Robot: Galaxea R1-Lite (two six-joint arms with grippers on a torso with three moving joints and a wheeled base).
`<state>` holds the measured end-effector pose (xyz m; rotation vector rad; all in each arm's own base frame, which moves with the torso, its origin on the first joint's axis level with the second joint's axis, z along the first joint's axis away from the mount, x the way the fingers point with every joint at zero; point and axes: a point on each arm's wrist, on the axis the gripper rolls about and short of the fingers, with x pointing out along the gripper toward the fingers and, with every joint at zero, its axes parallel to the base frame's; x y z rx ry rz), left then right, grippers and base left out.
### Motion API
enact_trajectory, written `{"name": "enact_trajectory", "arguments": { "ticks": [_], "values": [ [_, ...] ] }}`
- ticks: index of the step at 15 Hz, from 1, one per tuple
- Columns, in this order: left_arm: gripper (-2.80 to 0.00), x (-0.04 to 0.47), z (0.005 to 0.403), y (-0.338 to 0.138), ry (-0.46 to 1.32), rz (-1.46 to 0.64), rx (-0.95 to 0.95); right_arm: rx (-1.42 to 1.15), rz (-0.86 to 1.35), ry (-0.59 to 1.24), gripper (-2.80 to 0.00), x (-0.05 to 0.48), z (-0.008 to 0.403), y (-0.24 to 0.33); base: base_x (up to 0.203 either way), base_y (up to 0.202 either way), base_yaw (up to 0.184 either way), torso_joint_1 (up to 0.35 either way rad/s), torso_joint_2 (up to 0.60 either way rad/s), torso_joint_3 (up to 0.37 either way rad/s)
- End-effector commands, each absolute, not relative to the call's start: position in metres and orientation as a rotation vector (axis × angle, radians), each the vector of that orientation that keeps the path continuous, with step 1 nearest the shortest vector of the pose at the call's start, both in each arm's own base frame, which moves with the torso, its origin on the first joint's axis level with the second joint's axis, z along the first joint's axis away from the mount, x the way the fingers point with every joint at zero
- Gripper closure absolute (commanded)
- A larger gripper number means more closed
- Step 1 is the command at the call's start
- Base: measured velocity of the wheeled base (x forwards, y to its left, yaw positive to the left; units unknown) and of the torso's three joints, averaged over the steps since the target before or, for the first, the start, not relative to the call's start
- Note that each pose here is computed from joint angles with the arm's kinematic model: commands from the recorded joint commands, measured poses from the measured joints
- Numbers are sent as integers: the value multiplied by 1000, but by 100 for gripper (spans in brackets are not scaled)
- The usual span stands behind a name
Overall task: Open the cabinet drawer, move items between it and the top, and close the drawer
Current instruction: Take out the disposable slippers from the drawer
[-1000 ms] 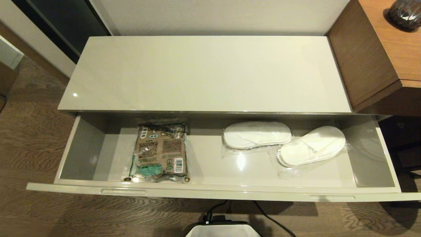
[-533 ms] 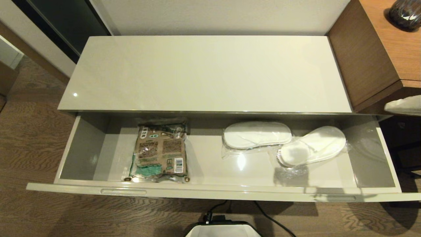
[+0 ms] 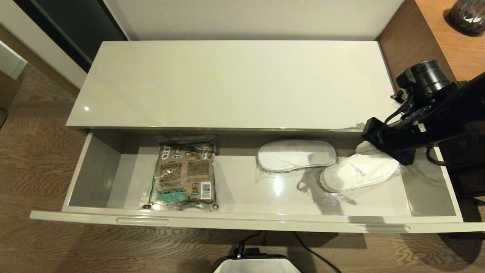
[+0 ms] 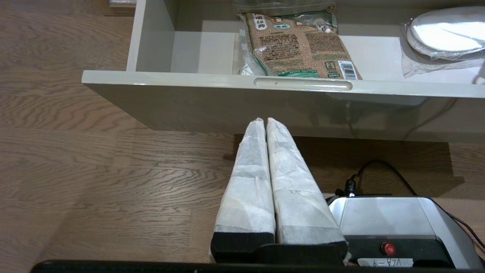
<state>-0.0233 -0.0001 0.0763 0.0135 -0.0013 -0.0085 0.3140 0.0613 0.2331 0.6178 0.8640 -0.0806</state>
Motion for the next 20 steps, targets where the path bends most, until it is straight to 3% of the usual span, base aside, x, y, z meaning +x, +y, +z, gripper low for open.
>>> {"name": "enact_trajectory", "arguments": {
  "ticks": [1, 8, 20],
  "values": [
    [0, -23, 76, 0, -2, -9, 14, 635, -136, 926, 0, 343, 211, 66, 0, 0, 0, 0, 0, 0],
    [0, -23, 76, 0, 0, -9, 14, 674, -256, 920, 0, 378, 195, 100, 0, 0, 0, 0, 0, 0],
    [0, -23, 76, 0, -2, -9, 14, 568, -493, 781, 0, 351, 198, 98, 0, 0, 0, 0, 0, 0]
  ]
}}
